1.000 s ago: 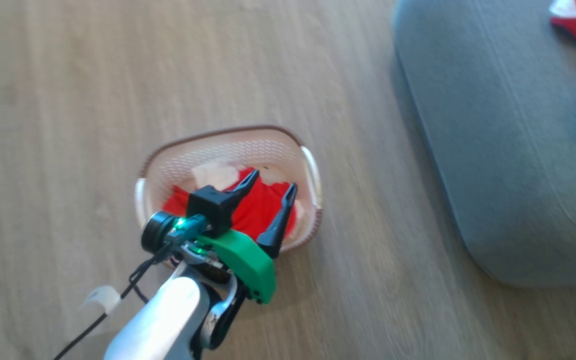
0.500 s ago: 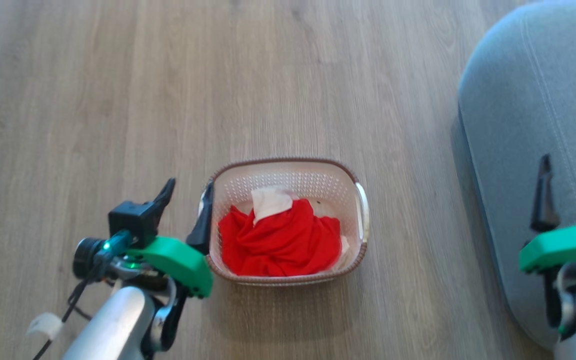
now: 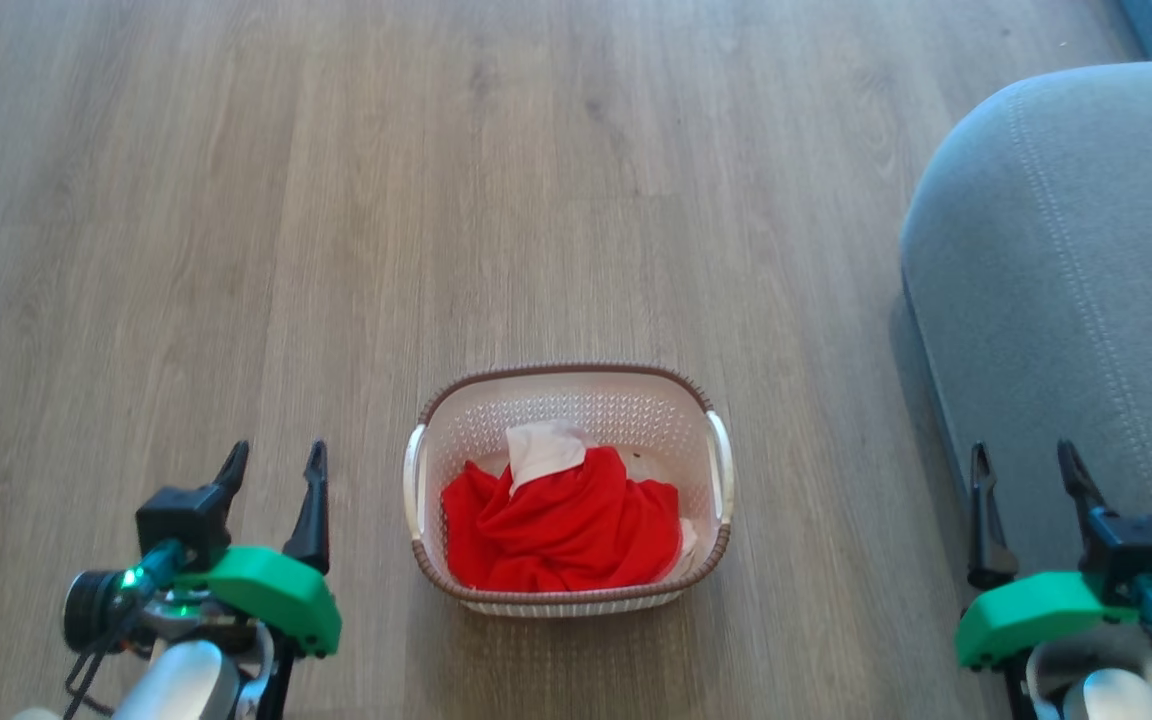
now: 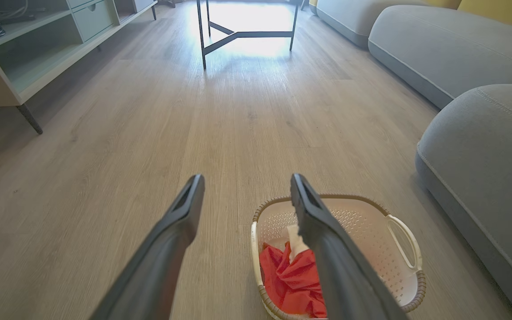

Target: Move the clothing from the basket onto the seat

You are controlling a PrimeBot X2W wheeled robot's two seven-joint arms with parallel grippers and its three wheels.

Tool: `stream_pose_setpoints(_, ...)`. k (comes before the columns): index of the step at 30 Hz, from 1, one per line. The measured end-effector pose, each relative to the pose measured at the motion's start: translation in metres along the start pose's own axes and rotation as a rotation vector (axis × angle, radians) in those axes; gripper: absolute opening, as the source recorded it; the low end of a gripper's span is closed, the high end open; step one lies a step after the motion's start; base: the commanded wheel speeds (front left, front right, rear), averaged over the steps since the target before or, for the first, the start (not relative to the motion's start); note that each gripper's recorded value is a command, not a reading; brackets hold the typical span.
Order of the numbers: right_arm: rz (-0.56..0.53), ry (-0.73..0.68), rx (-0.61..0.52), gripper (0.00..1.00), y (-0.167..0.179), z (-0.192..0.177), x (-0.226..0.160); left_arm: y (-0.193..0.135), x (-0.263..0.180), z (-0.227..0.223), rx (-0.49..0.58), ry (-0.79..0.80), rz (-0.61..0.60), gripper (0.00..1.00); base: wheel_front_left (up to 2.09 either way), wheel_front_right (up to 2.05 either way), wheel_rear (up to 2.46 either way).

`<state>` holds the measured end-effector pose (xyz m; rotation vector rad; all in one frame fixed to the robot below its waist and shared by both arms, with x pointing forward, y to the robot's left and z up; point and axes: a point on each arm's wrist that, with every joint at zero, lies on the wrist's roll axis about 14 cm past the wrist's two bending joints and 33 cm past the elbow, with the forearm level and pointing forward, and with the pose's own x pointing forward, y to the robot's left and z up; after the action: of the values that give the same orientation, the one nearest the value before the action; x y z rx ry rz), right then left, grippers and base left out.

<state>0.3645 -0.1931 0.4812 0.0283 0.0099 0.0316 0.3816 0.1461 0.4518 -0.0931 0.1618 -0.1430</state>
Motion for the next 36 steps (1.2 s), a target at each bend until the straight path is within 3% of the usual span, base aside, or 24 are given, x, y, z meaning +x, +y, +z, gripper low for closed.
stream_pose_setpoints(13, -0.015, 0.018, 0.016, 1.0, 0.002, -0.008, -0.023, 0.022, -0.008, -0.004, 0.011, -0.004, 0.043, 1.0, 0.0, 0.0, 0.0)
stream_pose_setpoints(36, -0.017, 0.025, 0.015, 1.0, 0.001, -0.01, -0.02, 0.021, -0.011, -0.007, -0.003, -0.015, 0.048, 1.0, 0.0, 0.0, 0.0)
